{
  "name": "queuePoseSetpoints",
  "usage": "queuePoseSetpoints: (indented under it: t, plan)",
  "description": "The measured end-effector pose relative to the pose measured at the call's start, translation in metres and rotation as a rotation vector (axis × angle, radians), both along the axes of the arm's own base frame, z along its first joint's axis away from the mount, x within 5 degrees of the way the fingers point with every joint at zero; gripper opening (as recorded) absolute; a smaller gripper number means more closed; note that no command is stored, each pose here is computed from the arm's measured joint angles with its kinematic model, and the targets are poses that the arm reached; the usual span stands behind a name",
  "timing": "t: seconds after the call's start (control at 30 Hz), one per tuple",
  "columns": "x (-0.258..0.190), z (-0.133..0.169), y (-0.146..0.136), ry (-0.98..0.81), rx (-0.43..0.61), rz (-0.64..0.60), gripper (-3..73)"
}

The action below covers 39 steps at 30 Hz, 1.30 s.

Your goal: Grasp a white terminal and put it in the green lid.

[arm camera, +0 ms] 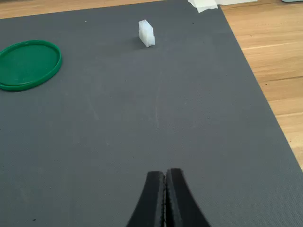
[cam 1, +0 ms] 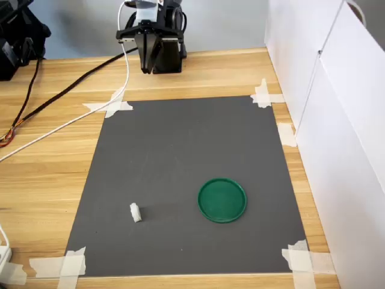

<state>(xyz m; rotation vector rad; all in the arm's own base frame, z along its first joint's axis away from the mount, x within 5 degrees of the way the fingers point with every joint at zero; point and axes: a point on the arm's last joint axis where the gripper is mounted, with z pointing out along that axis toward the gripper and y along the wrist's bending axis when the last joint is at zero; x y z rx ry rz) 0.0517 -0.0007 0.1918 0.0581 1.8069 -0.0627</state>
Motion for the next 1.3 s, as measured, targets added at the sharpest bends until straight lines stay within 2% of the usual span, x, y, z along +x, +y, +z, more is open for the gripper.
queuePoseSetpoints:
  t: [0.5, 0.8, 1.03, 1.17, 1.3]
  plan:
    - [0.0, 0.002, 0.0, 0.012, -0.003, 0.003, -2.2]
    - [0.02, 0.016, -0.004, 0.176, -0.022, 0.002, -2.2]
    - [0.054, 0.047, -0.012, 0.274, -0.062, 0.003, -2.2]
    - [0.086, 0.065, -0.018, 0.341, -0.062, 0.007, -2.2]
    - [0.123, 0.083, -0.025, 0.406, -0.105, 0.022, -2.2]
